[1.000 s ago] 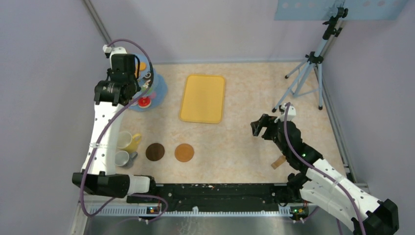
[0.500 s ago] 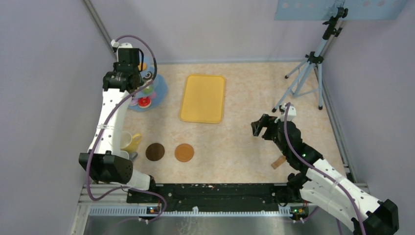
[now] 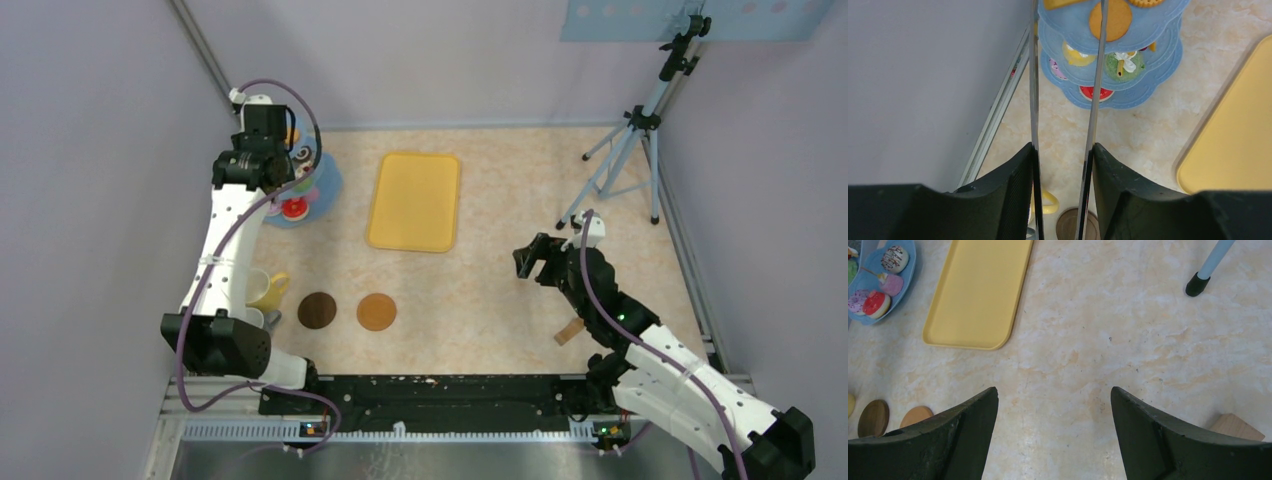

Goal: Serve the afternoon tea

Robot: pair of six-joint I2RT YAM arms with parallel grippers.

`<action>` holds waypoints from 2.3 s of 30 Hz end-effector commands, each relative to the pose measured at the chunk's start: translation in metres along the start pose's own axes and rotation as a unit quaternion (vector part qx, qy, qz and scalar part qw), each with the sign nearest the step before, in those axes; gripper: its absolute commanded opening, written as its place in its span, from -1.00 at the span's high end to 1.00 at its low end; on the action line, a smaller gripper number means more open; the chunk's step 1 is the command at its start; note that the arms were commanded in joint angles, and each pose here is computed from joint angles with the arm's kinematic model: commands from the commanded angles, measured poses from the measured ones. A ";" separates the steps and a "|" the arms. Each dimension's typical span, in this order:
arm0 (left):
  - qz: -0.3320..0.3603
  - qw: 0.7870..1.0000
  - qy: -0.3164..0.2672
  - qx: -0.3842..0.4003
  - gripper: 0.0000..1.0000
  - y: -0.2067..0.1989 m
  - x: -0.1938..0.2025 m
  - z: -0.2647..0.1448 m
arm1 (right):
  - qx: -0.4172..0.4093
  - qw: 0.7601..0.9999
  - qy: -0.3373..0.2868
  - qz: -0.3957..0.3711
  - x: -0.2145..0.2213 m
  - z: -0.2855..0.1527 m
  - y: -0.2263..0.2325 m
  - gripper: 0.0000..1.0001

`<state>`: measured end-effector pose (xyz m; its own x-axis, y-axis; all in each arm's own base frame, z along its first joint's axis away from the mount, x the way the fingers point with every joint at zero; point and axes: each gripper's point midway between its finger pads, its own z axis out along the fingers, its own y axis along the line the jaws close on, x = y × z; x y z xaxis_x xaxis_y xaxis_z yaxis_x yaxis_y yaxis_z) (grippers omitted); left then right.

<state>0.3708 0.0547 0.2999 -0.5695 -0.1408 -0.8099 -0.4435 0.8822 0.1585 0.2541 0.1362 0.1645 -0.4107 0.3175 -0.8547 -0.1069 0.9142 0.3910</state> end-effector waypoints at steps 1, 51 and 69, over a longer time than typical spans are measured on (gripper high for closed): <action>-0.019 0.999 -0.034 -0.002 -0.04 0.005 -0.014 -0.005 | -0.007 1.000 -0.023 0.003 -0.018 -0.002 0.006 -0.63; -0.031 0.942 -0.018 0.335 -0.04 -0.237 0.133 -0.052 | 0.009 1.000 -0.015 0.016 -0.016 -0.004 0.002 -0.63; 0.022 0.952 0.002 0.307 -0.41 -0.289 0.202 0.026 | 0.011 1.000 0.001 0.023 -0.001 -0.002 -0.003 -0.63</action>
<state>0.3792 -0.2050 0.0600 -0.6425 -0.0907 -0.7609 0.0491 0.9860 -0.1591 0.2491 0.1326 0.1549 -0.4448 0.3294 -0.8329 -0.0678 0.9148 0.3981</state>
